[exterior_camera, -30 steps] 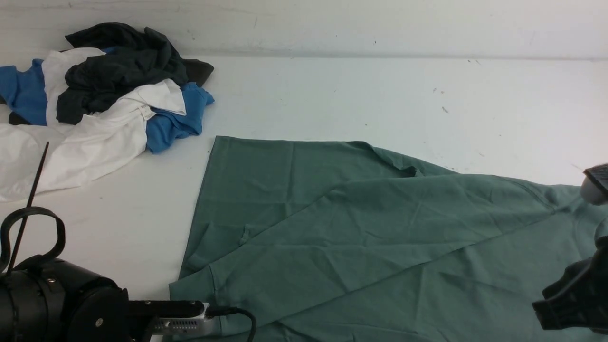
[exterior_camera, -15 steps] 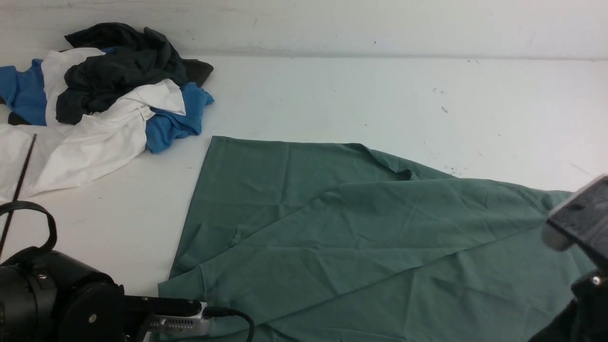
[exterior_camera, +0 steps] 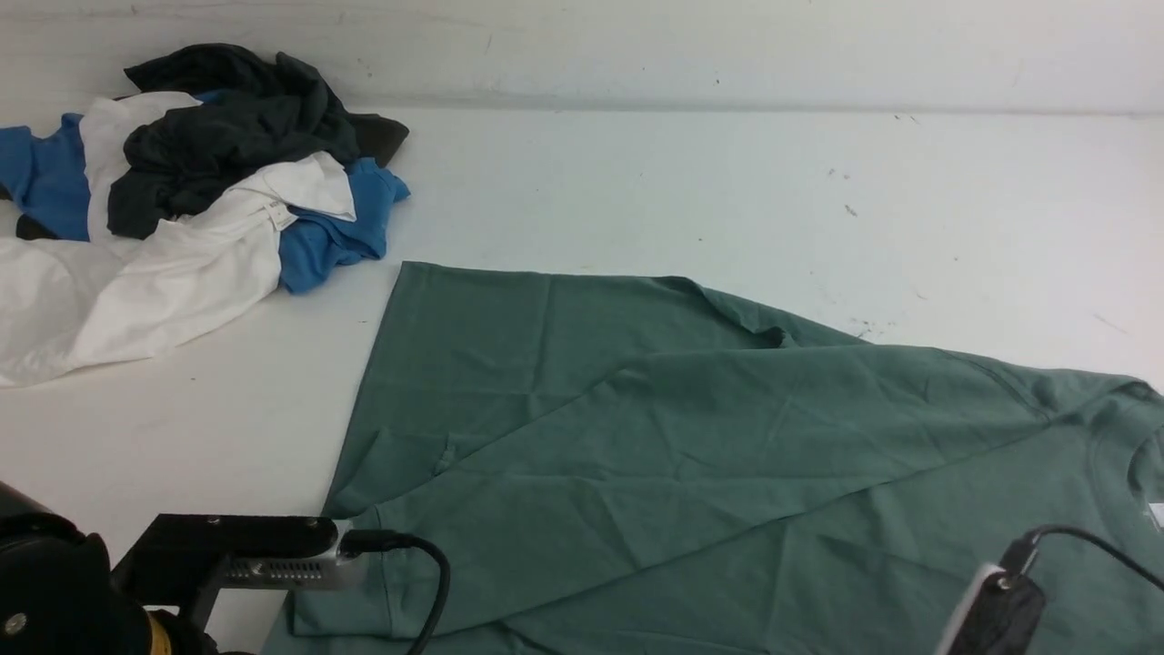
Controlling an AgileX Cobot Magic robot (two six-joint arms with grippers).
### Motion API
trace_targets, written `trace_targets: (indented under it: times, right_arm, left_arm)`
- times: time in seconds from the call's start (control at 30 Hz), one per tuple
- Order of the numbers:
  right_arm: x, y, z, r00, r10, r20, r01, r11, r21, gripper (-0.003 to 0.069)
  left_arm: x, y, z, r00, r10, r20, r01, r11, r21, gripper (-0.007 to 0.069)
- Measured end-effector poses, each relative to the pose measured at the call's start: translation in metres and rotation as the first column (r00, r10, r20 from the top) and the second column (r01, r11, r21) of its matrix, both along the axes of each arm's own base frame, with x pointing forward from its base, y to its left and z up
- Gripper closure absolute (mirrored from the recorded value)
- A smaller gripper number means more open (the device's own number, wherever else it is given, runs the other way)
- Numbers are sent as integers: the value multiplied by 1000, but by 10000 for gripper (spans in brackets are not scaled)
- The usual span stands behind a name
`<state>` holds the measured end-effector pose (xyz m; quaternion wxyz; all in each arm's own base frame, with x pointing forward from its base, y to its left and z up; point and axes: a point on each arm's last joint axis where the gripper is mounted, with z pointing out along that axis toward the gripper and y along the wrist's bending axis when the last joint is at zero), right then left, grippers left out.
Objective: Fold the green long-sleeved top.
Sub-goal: Use both arms simultaneously to clamp the lower edge of the clothing fabric, then use both arms to drag the lower edge of the fabric forward and fold it over the upper edge
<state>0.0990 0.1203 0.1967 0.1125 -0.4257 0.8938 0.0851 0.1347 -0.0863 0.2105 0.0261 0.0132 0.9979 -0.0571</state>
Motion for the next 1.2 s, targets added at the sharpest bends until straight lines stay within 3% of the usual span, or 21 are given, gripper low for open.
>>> trace_targets:
  times: [0.27,0.4,0.6,0.63,0.67,0.73,0.87,1.07,1.2]
  right_arm:
    - [10,17,-31,998,40,-54,-45,995,-93,232]
    - [13,22,-43,996,56,-64,-64,988,-143,230]
    - [22,24,-47,1000,-12,-24,6,974,-225,412]
    - [22,24,-45,1000,-8,-17,4,970,-243,529]
    - [21,24,-44,1000,0,-12,-3,968,-250,584]
    - [17,22,-40,1000,4,-27,-12,960,-281,629]
    - [13,17,-25,999,-6,-36,-5,951,-309,636]
    - [21,15,39,996,-8,88,31,964,-263,636]
    - [52,15,91,972,-77,223,118,976,-180,636]
  left_arm:
    - [0,0,0,1000,2,1,-2,1000,-2,609]
    - [0,0,0,1000,2,1,-2,1000,-2,609]
    - [-1,0,1,1000,7,-1,-7,1000,-12,609]
    - [-4,0,4,1000,13,-2,-13,999,-30,609]
    - [-6,0,6,1000,16,-5,-16,999,-41,609]
    - [-10,0,14,1000,19,1,-19,998,-62,609]
    - [-11,1,37,998,16,60,-10,995,-99,609]
    - [8,2,95,967,43,253,-16,994,-107,609]
    - [37,9,132,931,102,351,-85,994,-64,609]
